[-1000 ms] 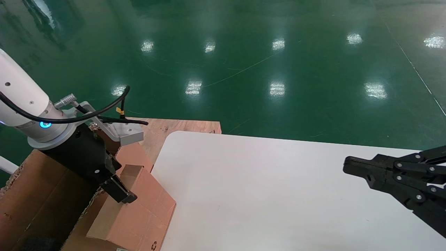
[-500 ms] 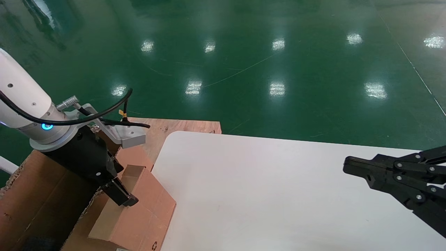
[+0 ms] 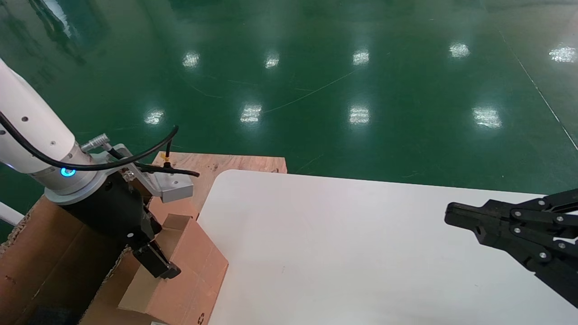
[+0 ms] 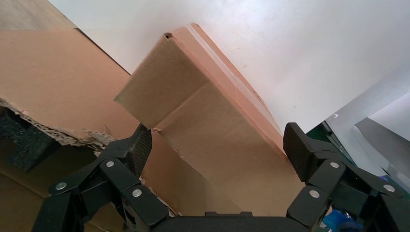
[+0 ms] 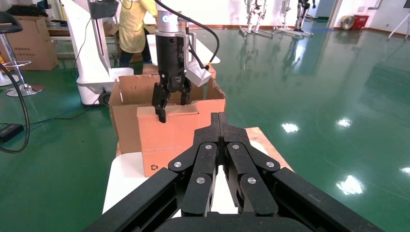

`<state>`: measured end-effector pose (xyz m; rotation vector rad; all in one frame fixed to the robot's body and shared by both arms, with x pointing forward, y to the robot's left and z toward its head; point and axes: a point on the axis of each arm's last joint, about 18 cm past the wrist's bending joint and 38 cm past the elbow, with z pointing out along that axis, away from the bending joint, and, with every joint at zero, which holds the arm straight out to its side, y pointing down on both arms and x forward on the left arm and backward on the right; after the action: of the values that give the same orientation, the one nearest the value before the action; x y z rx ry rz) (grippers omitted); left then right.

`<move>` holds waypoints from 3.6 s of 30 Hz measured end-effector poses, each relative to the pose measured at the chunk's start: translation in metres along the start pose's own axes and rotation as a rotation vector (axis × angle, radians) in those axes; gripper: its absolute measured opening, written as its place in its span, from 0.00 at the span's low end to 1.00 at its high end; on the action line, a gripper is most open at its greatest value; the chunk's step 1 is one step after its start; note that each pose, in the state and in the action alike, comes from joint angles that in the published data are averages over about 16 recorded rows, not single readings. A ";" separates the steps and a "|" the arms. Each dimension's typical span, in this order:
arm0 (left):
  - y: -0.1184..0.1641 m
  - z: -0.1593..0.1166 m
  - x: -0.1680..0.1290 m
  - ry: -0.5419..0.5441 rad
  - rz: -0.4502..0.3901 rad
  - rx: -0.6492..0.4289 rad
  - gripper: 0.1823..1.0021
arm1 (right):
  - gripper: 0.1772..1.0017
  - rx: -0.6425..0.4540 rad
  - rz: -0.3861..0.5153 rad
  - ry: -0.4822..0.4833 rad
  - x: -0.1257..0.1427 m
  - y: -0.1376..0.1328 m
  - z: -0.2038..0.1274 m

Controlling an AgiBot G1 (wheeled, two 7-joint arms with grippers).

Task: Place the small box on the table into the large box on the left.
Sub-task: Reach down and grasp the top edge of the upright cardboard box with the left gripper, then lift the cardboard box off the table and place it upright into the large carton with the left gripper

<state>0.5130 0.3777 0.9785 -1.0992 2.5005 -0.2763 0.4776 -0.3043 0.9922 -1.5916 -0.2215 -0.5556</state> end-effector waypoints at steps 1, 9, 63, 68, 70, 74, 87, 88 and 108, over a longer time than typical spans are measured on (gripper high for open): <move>0.000 0.000 0.001 0.003 0.001 -0.002 1.00 | 0.02 0.000 0.000 0.000 0.000 0.000 0.000; 0.000 0.004 0.004 0.019 0.004 -0.020 1.00 | 0.02 0.000 0.000 0.000 0.000 0.000 0.000; -0.005 0.001 0.000 -0.007 -0.012 0.002 0.54 | 0.50 0.000 0.000 0.001 0.000 0.000 0.000; -0.010 -0.003 -0.003 -0.020 -0.006 0.019 0.41 | 0.64 0.000 0.000 0.001 0.000 0.000 0.000; -0.014 -0.007 -0.005 -0.034 0.000 0.038 0.37 | 0.70 0.000 0.000 0.001 0.000 0.000 0.000; -0.029 -0.022 -0.012 -0.081 0.014 0.106 0.29 | 0.79 0.000 0.000 0.001 0.000 0.000 0.000; -0.068 -0.146 -0.068 -0.393 0.057 0.465 0.20 | 0.97 0.000 0.000 0.001 0.000 0.000 0.000; -0.066 -0.157 -0.073 -0.418 0.059 0.481 0.20 | 0.98 0.000 0.000 0.001 0.000 0.000 0.000; 0.109 -0.230 -0.122 -0.540 0.008 0.356 0.17 | 1.00 0.000 0.000 0.001 0.000 0.000 0.000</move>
<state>0.4174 0.5461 1.1834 -0.8747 1.8897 -0.3514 0.4777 -0.3044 0.9922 -1.5914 -0.2209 -0.5559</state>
